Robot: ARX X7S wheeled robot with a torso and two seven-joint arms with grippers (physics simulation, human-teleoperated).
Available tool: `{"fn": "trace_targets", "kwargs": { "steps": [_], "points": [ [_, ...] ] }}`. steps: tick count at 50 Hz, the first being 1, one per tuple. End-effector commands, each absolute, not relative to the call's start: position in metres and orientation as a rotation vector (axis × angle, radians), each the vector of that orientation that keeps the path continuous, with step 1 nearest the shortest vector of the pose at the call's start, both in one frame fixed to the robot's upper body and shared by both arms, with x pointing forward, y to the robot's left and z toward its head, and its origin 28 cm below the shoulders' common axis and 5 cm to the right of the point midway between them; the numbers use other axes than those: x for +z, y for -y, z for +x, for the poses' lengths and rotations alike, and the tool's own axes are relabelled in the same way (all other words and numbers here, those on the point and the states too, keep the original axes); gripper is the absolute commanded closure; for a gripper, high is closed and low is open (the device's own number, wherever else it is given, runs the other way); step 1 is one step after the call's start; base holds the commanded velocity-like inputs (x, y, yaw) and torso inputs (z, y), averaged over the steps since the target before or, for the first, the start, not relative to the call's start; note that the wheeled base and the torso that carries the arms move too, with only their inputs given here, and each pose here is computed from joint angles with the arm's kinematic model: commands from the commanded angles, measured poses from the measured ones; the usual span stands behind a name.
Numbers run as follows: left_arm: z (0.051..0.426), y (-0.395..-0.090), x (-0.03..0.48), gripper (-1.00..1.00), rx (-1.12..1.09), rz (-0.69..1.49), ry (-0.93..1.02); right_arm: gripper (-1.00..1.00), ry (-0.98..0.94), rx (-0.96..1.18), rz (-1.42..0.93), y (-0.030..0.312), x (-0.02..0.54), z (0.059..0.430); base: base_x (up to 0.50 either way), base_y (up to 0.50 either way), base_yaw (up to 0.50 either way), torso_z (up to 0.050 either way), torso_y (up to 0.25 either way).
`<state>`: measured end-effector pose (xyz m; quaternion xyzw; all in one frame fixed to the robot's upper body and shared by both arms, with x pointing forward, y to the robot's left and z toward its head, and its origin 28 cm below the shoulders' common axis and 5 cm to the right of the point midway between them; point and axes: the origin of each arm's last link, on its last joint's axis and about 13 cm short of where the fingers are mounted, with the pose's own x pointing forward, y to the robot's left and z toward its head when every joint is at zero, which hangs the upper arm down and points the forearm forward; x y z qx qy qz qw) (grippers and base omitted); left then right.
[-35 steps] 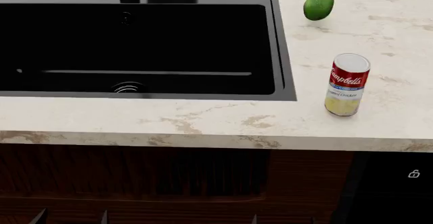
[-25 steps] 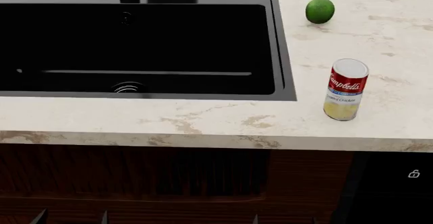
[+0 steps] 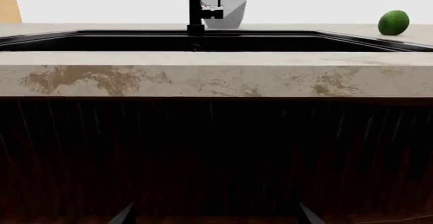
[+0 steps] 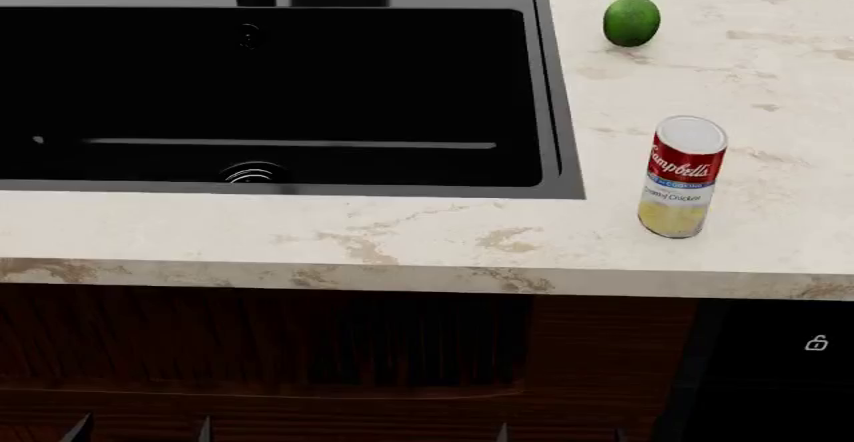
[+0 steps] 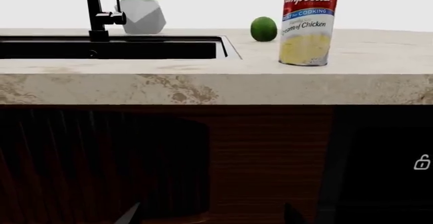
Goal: Pick the canned food from the counter and place it in the sink
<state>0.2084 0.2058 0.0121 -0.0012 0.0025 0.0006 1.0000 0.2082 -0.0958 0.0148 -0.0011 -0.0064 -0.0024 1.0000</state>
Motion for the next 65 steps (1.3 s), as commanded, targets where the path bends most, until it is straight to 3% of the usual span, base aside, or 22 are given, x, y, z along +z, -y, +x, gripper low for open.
{"fn": "trace_targets", "kwargs": {
  "steps": [1,26,35,47,65],
  "points": [
    [0.208,-0.206,0.013,-1.0,0.005,0.003,-0.004,-1.0,0.015,-0.003,-0.003,0.095,0.015,0.208,0.0,0.0,0.0,0.0,0.0],
    [0.216,-0.212,0.085,-1.0,0.071,0.1,0.098,-1.0,0.184,-0.027,-0.082,0.1,0.094,0.203,0.0,0.0,0.0,0.0,0.0],
    [0.22,-0.234,0.128,-1.0,0.139,0.146,0.083,-1.0,0.144,-0.095,-0.133,0.108,0.127,0.203,0.0,0.0,0.0,0.0,0.0],
    [0.215,-0.276,0.176,-1.0,0.291,0.118,0.081,-1.0,0.16,-0.015,-0.123,0.126,0.172,0.198,0.0,0.0,0.0,0.0,0.0],
    [0.206,-0.296,0.191,-1.0,0.394,0.111,0.093,-1.0,0.196,-0.062,-0.089,0.156,0.254,0.198,0.0,0.0,0.0,0.0,0.0]
  ]
}}
